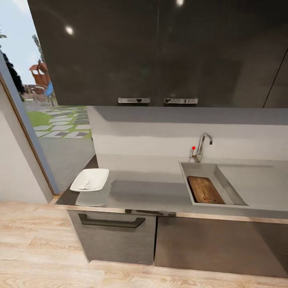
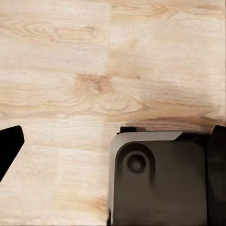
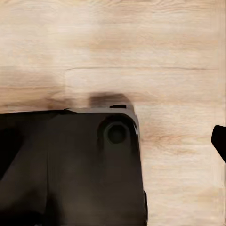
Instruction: In the kitchen, take the Vidalia onion out of the sink, dice it on the chopping board with the paring knife, put the diced onion into the bowl on the countertop, then place both the paring knife and the chopping board into the sink.
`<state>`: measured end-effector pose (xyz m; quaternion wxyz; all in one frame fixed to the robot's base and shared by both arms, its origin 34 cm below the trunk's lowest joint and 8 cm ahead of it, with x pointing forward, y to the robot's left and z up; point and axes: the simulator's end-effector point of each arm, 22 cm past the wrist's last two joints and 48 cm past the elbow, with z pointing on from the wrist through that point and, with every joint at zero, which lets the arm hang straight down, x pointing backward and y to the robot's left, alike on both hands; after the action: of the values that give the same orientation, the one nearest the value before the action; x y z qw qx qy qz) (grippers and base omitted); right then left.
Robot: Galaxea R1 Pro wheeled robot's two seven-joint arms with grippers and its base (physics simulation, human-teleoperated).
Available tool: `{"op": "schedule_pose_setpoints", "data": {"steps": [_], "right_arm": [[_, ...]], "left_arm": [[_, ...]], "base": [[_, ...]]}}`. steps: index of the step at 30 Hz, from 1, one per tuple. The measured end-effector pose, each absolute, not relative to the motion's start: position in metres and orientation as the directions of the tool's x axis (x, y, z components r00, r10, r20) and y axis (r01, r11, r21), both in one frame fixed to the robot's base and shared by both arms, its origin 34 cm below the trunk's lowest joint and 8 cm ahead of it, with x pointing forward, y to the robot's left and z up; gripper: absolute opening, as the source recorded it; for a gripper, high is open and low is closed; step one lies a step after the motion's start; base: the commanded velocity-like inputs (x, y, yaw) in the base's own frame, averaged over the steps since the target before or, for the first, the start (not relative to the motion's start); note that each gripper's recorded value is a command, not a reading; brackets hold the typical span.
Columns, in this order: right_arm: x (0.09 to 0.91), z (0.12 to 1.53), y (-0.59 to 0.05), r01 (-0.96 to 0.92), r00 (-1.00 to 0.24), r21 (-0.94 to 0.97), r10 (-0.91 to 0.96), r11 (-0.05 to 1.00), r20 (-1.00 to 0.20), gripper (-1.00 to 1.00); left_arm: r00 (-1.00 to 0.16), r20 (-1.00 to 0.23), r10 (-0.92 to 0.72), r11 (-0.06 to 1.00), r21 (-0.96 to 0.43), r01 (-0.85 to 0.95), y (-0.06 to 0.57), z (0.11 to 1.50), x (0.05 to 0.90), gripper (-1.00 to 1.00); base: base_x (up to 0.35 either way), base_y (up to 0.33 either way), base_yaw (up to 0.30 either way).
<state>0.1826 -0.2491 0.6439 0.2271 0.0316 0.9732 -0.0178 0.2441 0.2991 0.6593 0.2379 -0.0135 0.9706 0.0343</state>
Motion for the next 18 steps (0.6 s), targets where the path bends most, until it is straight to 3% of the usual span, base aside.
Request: {"op": "schedule_pose_setpoints", "data": {"steps": [4, 7, 11, 18], "right_arm": [[0.107, 0.625, -0.247, 0.067, -0.984, -0.027, 0.062, 0.997, -0.168, 1.00], [0.085, 0.622, -0.247, 0.066, -0.995, -0.029, 0.064, 0.997, -0.072, 1.00], [0.083, 0.622, -0.245, 0.058, -0.997, -0.028, 0.057, 0.998, -0.055, 1.00], [0.118, 0.624, -0.246, 0.065, -0.984, -0.025, 0.060, 0.998, -0.168, 1.00]], "left_arm": [[-0.921, -0.387, -0.034, 0.995, 0.077, -0.069, 0.310, 0.647, 0.205, 1.00], [-0.938, -0.346, -0.037, 0.994, 0.085, -0.070, 0.314, 0.642, 0.185, 1.00], [-0.966, -0.256, -0.040, 0.994, 0.093, -0.065, 0.317, 0.634, 0.141, 1.00], [-0.974, -0.224, -0.041, 0.994, 0.086, -0.061, 0.312, 0.632, 0.125, 1.00]], "base": [[0.000, 0.000, 0.000], [0.000, 0.000, 0.000], [0.000, 0.000, 0.000], [0.000, 0.000, 0.000]]}}
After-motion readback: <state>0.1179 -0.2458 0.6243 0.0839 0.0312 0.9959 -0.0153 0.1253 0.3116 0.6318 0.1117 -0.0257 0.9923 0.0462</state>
